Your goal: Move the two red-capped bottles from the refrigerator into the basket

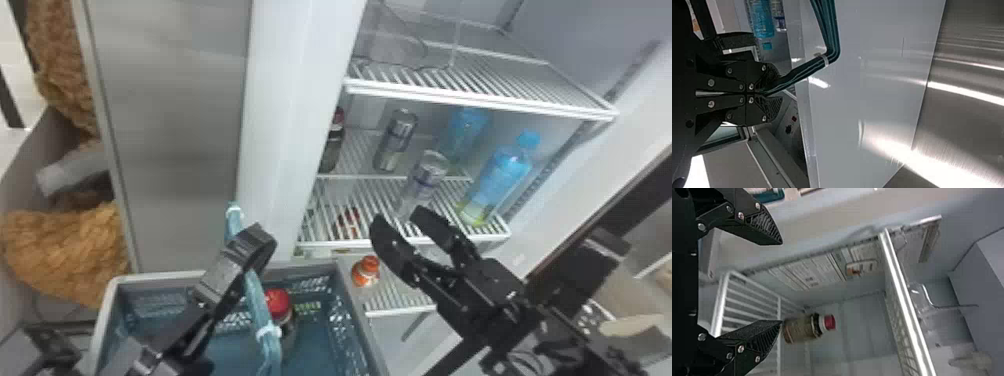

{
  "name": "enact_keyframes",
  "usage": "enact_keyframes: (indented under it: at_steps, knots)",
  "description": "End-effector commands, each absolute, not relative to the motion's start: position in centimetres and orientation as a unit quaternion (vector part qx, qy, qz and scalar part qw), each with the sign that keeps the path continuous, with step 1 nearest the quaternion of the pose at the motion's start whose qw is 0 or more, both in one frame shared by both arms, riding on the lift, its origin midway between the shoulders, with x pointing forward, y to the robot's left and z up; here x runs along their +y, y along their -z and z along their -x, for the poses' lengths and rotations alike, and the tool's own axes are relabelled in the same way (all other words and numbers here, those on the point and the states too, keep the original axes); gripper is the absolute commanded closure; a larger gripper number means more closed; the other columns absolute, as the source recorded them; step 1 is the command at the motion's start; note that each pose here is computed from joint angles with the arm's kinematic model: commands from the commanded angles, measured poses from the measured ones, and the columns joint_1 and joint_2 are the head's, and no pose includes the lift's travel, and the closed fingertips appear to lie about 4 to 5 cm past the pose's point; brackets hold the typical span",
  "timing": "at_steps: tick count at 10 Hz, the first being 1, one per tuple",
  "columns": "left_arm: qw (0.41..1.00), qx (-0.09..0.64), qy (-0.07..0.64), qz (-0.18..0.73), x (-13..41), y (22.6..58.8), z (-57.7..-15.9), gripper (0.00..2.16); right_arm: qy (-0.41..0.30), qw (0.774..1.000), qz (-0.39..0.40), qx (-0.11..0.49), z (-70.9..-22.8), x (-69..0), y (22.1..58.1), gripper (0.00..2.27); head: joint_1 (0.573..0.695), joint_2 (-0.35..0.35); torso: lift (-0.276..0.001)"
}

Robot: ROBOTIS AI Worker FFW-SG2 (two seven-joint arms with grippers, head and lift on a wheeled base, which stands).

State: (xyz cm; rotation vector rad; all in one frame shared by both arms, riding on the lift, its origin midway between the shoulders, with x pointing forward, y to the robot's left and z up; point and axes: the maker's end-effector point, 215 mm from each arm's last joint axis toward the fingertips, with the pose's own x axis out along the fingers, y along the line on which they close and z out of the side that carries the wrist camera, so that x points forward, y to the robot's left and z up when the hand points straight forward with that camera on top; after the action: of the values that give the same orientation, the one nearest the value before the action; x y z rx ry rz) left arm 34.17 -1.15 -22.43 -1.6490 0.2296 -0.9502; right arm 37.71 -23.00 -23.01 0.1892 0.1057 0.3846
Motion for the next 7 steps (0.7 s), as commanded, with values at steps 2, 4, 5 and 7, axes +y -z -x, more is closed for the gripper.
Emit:
enact_keyframes:
  at_steps: [2, 4, 5, 7]
  knots:
    - [0.575, 0.098, 0.406, 0.703, -1.2, 22.4, -34.2, 1.20, -0.152, 0.985, -0.076, 0.029, -40.0, -25.4, 23.4, 0.33, 0.695, -0.350, 0.000]
    - [0.575, 0.099, 0.407, 0.703, -1.1, 22.4, -34.2, 1.20, -0.129, 0.989, -0.076, 0.018, -42.0, -26.7, 24.3, 0.33, 0.695, -0.350, 0.000]
    - [0.575, 0.099, 0.407, 0.703, -1.1, 22.4, -34.2, 1.20, -0.125, 0.989, -0.078, 0.013, -43.0, -26.9, 24.8, 0.33, 0.695, -0.350, 0.000]
    - [0.574, 0.100, 0.407, 0.704, -1.3, 22.5, -34.1, 1.20, -0.121, 0.989, -0.086, 0.005, -45.1, -26.8, 25.6, 0.33, 0.695, -0.350, 0.000]
